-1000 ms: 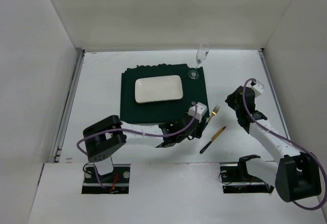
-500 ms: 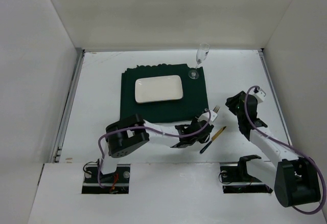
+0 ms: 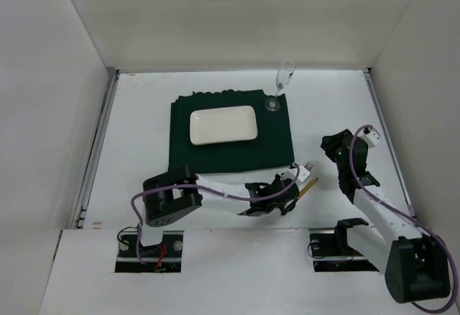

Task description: Set the dinner table for one person

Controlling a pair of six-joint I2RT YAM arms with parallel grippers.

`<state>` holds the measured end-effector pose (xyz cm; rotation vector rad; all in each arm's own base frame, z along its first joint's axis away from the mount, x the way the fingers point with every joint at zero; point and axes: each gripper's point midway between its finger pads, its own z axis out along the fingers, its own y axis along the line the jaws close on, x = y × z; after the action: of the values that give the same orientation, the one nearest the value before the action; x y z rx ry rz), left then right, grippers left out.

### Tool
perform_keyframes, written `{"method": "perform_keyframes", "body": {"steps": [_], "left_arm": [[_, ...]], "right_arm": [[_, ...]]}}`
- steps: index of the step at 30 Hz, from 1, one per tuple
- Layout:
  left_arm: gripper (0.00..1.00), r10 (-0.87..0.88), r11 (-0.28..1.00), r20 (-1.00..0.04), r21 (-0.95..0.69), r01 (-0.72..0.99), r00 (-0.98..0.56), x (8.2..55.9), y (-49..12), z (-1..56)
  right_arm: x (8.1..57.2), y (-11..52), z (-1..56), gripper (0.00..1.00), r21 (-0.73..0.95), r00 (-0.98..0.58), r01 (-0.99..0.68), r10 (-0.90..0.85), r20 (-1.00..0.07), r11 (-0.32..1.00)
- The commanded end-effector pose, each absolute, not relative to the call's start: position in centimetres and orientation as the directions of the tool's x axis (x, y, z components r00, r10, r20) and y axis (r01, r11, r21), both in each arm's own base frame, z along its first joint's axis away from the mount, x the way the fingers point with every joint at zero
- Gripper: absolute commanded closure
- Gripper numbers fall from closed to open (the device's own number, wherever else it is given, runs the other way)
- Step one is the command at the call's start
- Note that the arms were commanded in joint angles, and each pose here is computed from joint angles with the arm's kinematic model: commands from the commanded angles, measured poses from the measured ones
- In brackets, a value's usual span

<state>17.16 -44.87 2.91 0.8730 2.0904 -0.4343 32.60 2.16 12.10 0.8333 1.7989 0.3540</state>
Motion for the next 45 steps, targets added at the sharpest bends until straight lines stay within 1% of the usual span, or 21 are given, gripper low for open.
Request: {"method": "perform_keyframes", "body": {"steps": [1, 6, 10, 13, 16, 20, 22, 25, 28, 30, 34, 39, 45], "left_arm": [[0.93, 0.396, 0.694, -0.828, -0.014, 0.719, -0.398, 16.3, -43.1, 8.0], [0.95, 0.258, 0.791, -0.865, -0.066, 0.608, -0.429, 18.5, -39.3, 12.1], [0.96, 0.174, 0.863, -0.89, -0.068, 0.501, -0.421, 20.6, -34.6, 14.4], [0.96, 0.12, 0.924, -0.893, -0.059, 0.377, -0.434, 22.7, -29.0, 15.0], [0.95, 0.046, 0.976, -0.89, -0.058, 0.212, -0.453, 25.0, -22.2, 15.2], [0.95, -0.049, 0.998, -0.886, -0.065, 0.018, -0.461, 27.4, -15.2, 15.0], [0.95, -0.086, 0.996, -0.882, -0.074, -0.042, -0.463, 28.3, -13.4, 14.7], [0.95, -0.086, 0.996, -0.87, -0.059, -0.07, -0.486, 29.7, -12.4, 13.8], [0.95, -0.047, 0.997, -0.837, -0.01, -0.07, -0.546, 30.6, -12.2, 12.2], [0.95, -0.028, 0.996, -0.807, 0.028, -0.085, -0.59, 30.8, -11.8, 11.0], [0.95, -0.034, 0.986, -0.775, 0.077, -0.147, -0.631, 31.0, -10.0, 9.3], [0.95, -0.054, 0.983, -0.762, 0.073, -0.169, -0.645, 31.6, -9.2, 8.5], [0.95, -0.047, 0.987, -0.749, 0.069, -0.148, -0.661, 33.2, -9.3, 7.9]], "right_arm": [[32.7, 0.5, 14.9, 0.55, 0.646, -0.057, 0.347, 0.703, -0.709, 0.68], [31.5, -1.4, 16.0, 0.53, 0.672, 0.031, 0.361, 0.712, -0.701, 0.646], [31.6, -1.2, 15.9, 0.52, 0.677, 0.017, 0.352, 0.718, -0.695, 0.647], [32.1, -0.3, 15.4, 0.52, 0.669, -0.024, 0.344, 0.719, -0.695, 0.659], [32.5, 0.7, 15.1, 0.52, 0.663, -0.061, 0.326, 0.715, -0.696, 0.674], [32.8, 1.5, 14.8, 0.52, 0.654, -0.087, 0.317, 0.708, -0.701, 0.687], [33.0, 1.8, 14.7, 0.52, 0.652, -0.096, 0.314, 0.707, -0.701, 0.69], [33.2, 1.9, 14.2, 0.52, 0.646, -0.106, 0.321, 0.704, -0.702, 0.692], [33.3, 2.2, 13.8, 0.52, 0.642, -0.121, 0.323, 0.703, -0.701, 0.696], [33.4, 2.3, 13.6, 0.52, 0.64, -0.128, 0.322, 0.702, -0.701, 0.697], [33.5, 2.5, 13.5, 0.52, 0.642, -0.135, 0.315, 0.703, -0.698, 0.699], [33.4, 2.8, 13.6, 0.52, 0.644, -0.139, 0.305, 0.702, -0.698, 0.701], [33.5, 3.4, 14.0, 0.52, 0.646, -0.146, 0.288, 0.699, -0.7, 0.707]]}}
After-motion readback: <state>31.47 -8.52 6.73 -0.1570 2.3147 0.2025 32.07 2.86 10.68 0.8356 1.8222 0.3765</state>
